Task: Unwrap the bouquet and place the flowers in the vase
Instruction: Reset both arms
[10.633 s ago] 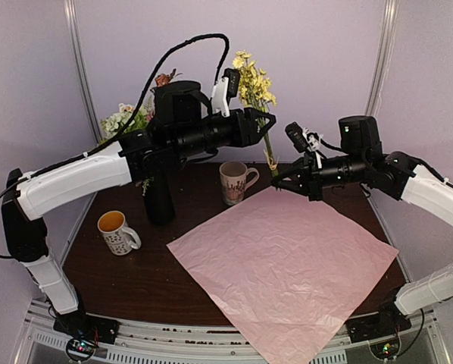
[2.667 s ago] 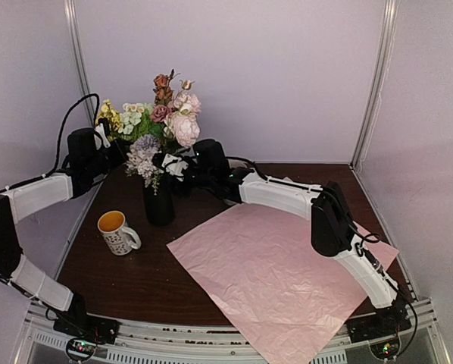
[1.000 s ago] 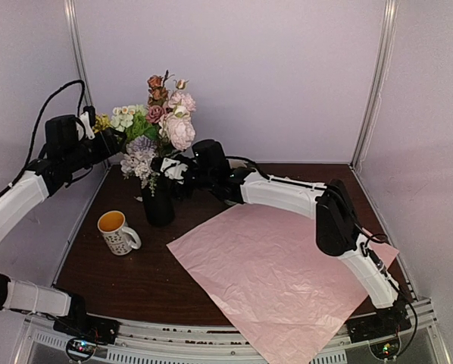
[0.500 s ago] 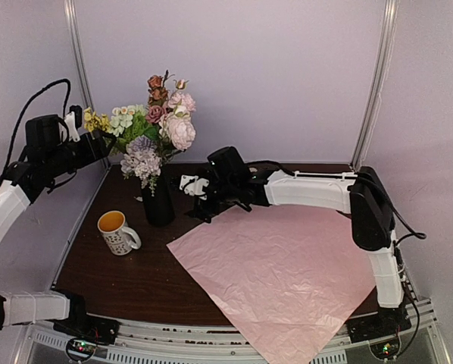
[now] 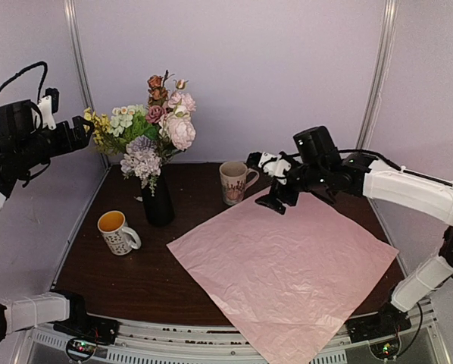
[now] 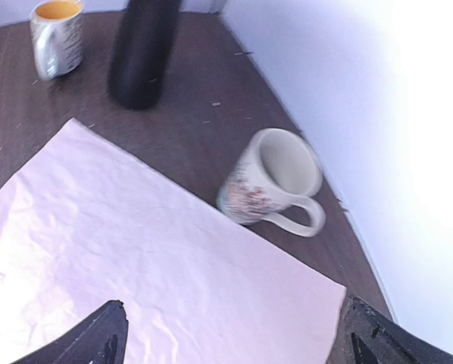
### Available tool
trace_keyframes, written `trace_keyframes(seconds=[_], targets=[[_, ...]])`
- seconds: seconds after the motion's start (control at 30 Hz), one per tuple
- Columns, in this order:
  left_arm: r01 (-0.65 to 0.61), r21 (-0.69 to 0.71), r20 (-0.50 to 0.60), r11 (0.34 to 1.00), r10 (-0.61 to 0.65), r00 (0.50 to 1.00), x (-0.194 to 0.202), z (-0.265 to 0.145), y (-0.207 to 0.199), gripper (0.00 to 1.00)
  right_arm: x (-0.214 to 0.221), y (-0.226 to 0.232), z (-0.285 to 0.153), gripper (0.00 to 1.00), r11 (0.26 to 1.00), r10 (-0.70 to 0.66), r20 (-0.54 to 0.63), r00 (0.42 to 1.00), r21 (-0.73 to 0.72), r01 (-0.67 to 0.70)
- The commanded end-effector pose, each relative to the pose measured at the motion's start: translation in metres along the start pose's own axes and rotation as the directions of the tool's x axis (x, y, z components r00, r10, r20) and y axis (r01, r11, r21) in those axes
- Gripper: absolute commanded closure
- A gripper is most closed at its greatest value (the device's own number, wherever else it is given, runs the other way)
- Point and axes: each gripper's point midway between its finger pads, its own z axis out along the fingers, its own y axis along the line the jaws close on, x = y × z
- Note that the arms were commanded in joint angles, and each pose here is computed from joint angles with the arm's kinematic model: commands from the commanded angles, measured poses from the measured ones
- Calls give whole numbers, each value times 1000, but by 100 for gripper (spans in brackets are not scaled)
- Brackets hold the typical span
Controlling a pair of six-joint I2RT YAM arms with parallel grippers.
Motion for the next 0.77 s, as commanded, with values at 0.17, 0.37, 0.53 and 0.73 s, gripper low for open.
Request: trace_keyframes(seconds=[0.17, 0.37, 0.53, 0.73], targets=[[-241, 83, -45, 967, 245, 969, 46, -7, -4, 2, 10, -122, -119, 0, 889, 344, 158, 926, 262, -375], [-258, 146, -53, 955, 268, 962, 69, -12, -11, 2, -4, -154, -178, 0, 674, 469, 446, 763, 378, -635], [-272, 139, -68, 952, 284, 957, 81, -3, -12, 2, 0, -167, -208, 0, 574, 478, 505, 719, 440, -691], [-281, 122, -70, 952, 290, 954, 82, -2, -13, 2, -1, -162, -215, 0, 597, 474, 492, 731, 431, -677]])
